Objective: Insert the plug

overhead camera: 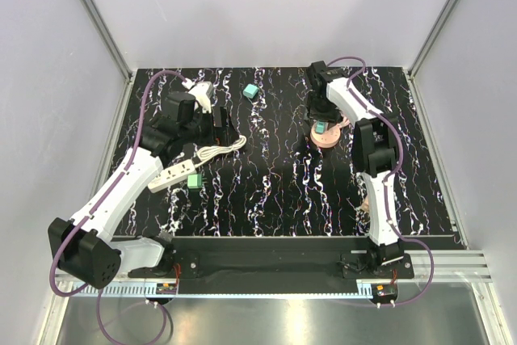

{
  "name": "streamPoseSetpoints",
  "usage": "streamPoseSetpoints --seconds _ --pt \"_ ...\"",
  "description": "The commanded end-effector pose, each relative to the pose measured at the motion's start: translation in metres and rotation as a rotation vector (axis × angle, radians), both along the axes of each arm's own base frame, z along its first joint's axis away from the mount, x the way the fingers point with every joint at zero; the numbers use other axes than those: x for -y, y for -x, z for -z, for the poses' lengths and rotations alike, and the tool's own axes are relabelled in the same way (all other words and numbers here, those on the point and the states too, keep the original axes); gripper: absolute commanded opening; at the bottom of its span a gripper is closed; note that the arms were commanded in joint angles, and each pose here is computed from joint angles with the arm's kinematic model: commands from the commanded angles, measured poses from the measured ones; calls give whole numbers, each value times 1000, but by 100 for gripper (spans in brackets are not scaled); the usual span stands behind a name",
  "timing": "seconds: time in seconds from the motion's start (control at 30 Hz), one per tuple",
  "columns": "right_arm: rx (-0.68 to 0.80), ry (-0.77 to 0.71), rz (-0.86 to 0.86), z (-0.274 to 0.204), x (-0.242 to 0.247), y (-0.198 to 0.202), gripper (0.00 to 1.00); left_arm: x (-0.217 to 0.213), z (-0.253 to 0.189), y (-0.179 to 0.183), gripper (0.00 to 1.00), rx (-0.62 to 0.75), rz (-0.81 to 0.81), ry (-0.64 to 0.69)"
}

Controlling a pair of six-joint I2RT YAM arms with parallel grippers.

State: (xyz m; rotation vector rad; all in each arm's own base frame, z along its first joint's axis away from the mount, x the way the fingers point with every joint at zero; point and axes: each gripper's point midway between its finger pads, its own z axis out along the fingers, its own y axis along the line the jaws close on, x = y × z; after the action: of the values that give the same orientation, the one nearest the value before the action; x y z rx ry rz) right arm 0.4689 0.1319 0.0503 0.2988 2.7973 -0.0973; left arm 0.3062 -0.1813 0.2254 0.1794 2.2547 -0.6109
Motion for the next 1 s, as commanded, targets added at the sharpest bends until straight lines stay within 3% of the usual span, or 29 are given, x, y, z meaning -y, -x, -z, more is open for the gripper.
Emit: streamPoseSetpoints --seconds 0.0,0.23,0.43,0.67,0.73,0.83,0.97 --pt "112 -28 -18 -57 -5 -8 70 1 -19 -3 99 71 4 33" --pt "123 -33 38 -87 27 15 76 1 -21 -3 99 78 5 35" --pt "122 17 121 -93 64 58 78 1 -23 -1 99 81 10 40" --pt "48 60 361 -68 93 155 76 0 -26 -1 99 89 8 44" --pt "45 107 456 -59 110 181 81 0 -26 0 99 91 5 43" --pt "78 68 539 -64 117 206 99 2 -25 0 99 84 16 50" --pt "109 74 615 -67 129 229 100 1 -26 0 99 88 14 52"
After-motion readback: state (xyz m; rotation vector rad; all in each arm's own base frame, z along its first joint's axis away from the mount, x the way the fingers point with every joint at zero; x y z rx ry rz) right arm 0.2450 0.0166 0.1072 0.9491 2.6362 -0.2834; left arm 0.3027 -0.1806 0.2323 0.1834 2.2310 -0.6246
